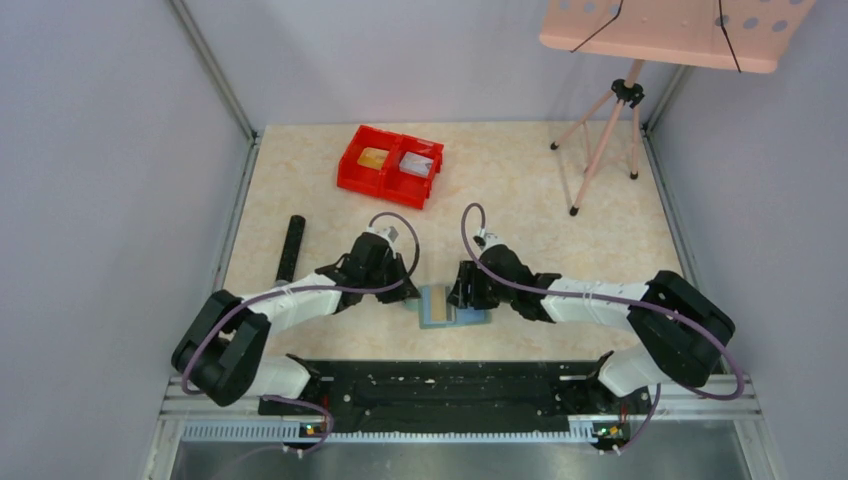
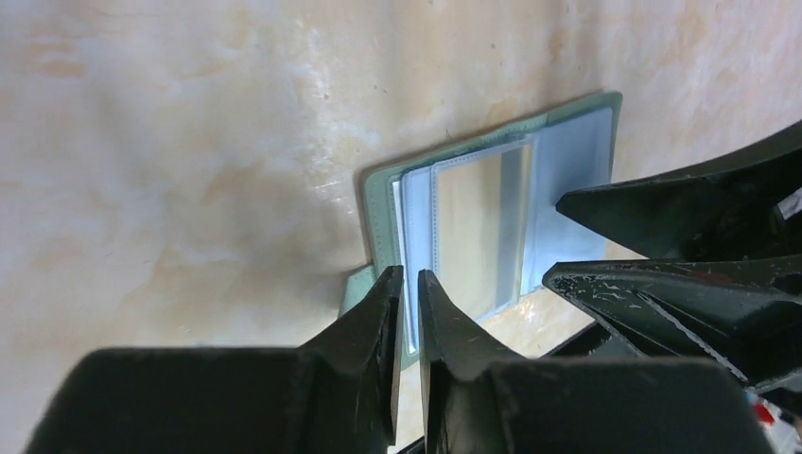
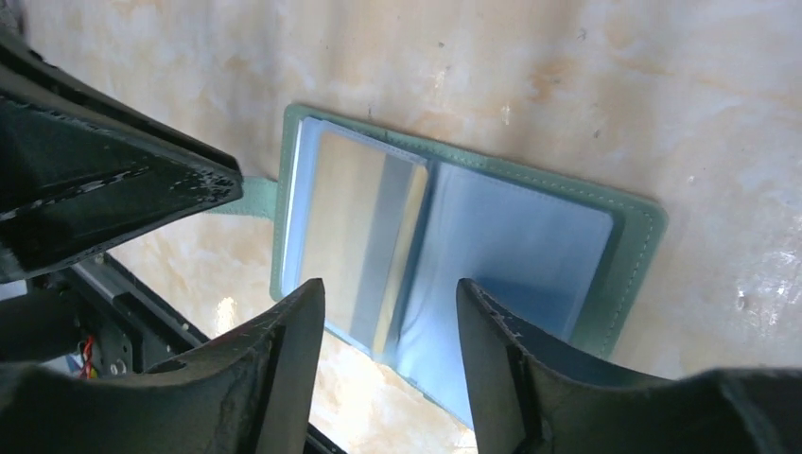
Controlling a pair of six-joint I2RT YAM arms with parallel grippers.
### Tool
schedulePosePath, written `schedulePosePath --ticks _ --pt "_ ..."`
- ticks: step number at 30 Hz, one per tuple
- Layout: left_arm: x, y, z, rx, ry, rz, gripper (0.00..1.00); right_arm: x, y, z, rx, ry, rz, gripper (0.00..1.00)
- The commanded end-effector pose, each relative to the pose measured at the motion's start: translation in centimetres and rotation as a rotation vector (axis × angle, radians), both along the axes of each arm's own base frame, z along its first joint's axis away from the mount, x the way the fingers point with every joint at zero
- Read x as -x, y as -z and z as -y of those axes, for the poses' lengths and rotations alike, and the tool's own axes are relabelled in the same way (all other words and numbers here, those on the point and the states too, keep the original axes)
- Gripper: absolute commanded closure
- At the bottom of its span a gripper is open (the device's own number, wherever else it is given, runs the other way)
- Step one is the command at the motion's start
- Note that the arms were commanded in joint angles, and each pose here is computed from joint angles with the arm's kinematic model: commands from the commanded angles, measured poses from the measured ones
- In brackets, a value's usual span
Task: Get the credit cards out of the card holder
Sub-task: Remove the credit card from the card holder.
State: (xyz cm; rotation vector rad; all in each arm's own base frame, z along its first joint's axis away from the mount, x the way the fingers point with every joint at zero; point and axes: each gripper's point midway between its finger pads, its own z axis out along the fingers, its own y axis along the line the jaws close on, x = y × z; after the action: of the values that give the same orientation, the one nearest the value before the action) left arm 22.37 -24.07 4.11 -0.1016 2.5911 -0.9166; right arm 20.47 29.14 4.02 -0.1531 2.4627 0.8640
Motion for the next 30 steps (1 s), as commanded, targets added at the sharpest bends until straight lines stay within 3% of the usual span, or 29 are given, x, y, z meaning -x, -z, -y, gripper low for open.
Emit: schedulePosePath --ticks 1,9,19,23,30 --pt "-1.4 -1.9 -2.4 -0.121 -0.070 0.094 0.79 -1.8 -2.8 -0.9 0.051 0.054 0.097 0.44" --pt "-0.4 -2.1 -4.2 -0.184 -0.071 0.113 0.52 -1.7 -1.8 -2.5 0.174 0.062 0.095 0.32" --pt "0.0 -0.6 -2.2 -0.087 -0.018 0.084 0.49 -1.8 0.1 -3.3 0.257 0.073 0.080 0.31" --pt "0.4 0.1 -1.4 -0.052 0.003 0.052 0.53 -1.5 1.0 -3.1 0.287 0.082 0.068 0.30" --pt "1.1 -1.0 -0.3 0.025 0.039 0.045 0.96 -1.2 1.7 -2.7 0.317 0.089 0.062 0.29"
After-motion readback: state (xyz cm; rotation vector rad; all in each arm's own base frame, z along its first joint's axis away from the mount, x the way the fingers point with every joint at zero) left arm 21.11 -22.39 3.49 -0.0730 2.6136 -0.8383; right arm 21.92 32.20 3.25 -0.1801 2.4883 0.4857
